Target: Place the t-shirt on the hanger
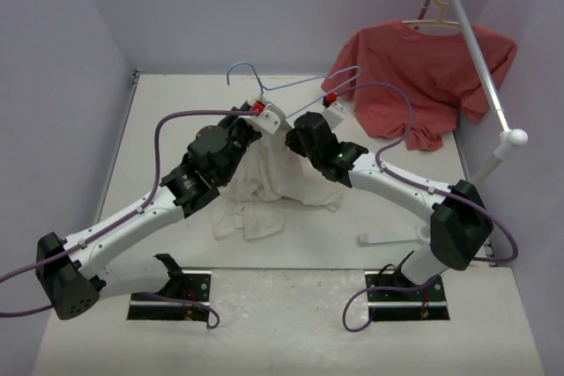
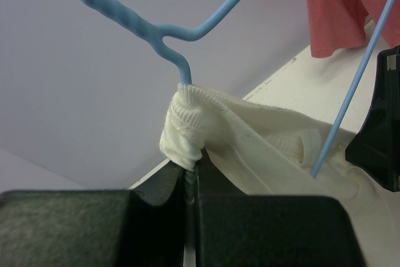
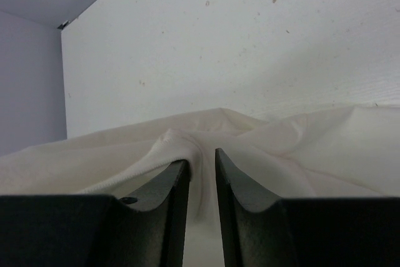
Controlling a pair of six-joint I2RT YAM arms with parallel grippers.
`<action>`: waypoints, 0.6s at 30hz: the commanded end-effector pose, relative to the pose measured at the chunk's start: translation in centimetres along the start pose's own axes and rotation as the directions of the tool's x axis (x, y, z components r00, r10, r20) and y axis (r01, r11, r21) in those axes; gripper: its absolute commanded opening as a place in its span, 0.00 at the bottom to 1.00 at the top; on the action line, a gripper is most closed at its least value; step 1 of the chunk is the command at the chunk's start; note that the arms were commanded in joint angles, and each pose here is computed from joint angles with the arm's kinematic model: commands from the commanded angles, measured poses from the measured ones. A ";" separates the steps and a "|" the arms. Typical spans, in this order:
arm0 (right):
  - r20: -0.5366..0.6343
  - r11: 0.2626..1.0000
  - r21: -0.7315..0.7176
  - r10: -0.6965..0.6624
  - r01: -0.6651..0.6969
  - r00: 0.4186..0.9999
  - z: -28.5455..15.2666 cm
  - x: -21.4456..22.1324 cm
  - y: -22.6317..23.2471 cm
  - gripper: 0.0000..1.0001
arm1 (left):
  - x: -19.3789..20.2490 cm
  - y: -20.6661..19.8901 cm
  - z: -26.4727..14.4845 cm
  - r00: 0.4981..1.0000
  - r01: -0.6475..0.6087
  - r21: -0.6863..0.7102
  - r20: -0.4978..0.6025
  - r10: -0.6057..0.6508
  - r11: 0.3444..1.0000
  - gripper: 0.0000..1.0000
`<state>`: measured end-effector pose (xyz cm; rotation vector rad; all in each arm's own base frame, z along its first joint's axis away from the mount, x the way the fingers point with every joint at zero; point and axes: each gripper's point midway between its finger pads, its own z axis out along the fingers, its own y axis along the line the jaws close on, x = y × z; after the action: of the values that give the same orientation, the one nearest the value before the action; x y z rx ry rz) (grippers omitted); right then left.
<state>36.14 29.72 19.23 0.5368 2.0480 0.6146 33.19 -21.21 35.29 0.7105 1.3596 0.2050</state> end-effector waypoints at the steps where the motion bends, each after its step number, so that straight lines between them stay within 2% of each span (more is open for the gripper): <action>1: 0.024 1.000 -0.019 -0.009 0.009 1.000 -0.9 -1.0 0.8 0.23 | -2.2 2.1 -0.6 0.997 0.053 -0.059 0.067 -0.049 0.997 0.00; 4: 0.041 0.998 -0.054 0.020 -0.018 0.999 -1.6 -1.3 0.7 0.19 | -2.1 2.1 -0.5 0.996 0.057 -0.066 0.066 -0.053 0.996 0.00; 9: 0.044 0.997 -0.070 0.023 -0.020 0.999 -1.5 -1.2 0.7 0.01 | -2.5 2.0 -0.7 0.993 0.082 -0.052 0.085 -0.077 0.995 0.00; 18: 0.068 0.997 -0.068 0.046 -0.041 0.997 -3.1 -2.4 -1.1 0.00 | -1.5 2.9 -1.2 0.997 0.054 -0.111 0.061 -0.048 0.992 0.00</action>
<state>34.95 28.89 19.25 0.5196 2.0292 0.6532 32.87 -20.56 35.58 0.6895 1.3560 0.2114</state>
